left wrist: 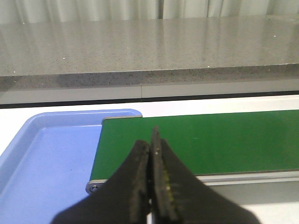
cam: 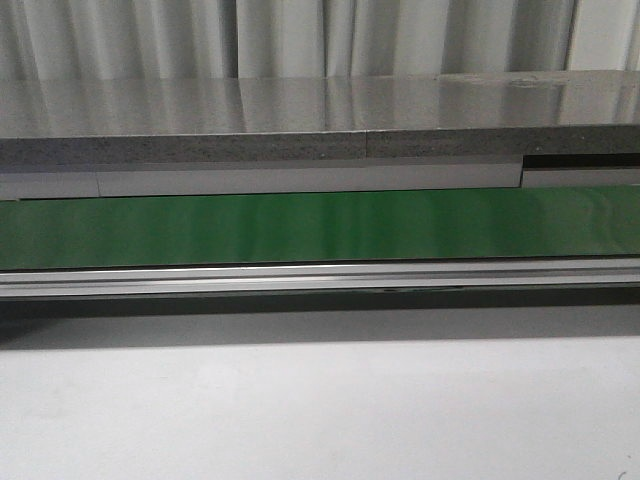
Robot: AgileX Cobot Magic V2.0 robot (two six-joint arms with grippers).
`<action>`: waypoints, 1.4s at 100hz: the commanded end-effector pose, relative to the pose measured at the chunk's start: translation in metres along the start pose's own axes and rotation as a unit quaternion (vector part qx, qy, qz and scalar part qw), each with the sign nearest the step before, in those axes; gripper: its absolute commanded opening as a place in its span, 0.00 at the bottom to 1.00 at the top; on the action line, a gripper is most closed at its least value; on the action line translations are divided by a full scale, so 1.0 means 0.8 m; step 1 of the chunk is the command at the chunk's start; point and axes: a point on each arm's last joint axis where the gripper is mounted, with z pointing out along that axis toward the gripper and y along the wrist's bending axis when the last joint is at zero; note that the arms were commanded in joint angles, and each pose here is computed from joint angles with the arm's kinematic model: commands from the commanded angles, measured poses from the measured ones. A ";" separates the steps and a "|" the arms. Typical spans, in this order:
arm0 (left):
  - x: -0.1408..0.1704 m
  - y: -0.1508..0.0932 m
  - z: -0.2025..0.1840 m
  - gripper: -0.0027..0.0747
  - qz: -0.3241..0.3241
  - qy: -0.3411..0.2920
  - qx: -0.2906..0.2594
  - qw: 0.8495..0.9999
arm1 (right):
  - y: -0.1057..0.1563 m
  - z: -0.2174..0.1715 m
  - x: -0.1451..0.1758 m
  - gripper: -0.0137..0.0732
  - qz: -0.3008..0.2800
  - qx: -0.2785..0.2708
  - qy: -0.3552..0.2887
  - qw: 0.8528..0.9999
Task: Move button from left to right
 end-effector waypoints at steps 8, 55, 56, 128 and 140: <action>-0.020 0.001 -0.003 0.01 -0.005 -0.049 -0.007 0.999 | 0.001 -0.004 -0.018 0.08 -0.002 -0.002 -0.062 0.998; -0.020 0.001 -0.003 0.01 -0.005 -0.049 -0.007 0.999 | 0.001 -0.004 -0.018 0.08 -0.002 -0.002 -0.062 0.998; -0.020 0.001 -0.003 0.01 -0.005 -0.049 -0.007 0.999 | 0.001 -0.004 -0.018 0.08 -0.002 -0.002 -0.062 0.998; -0.017 0.005 -0.002 0.01 0.039 -0.053 -0.024 0.998 | 0.001 -0.004 -0.018 0.08 -0.002 -0.002 -0.062 0.998; -0.014 0.006 -0.003 0.01 0.040 -0.090 -0.032 0.995 | 0.001 -0.004 -0.018 0.08 -0.002 -0.002 -0.062 0.998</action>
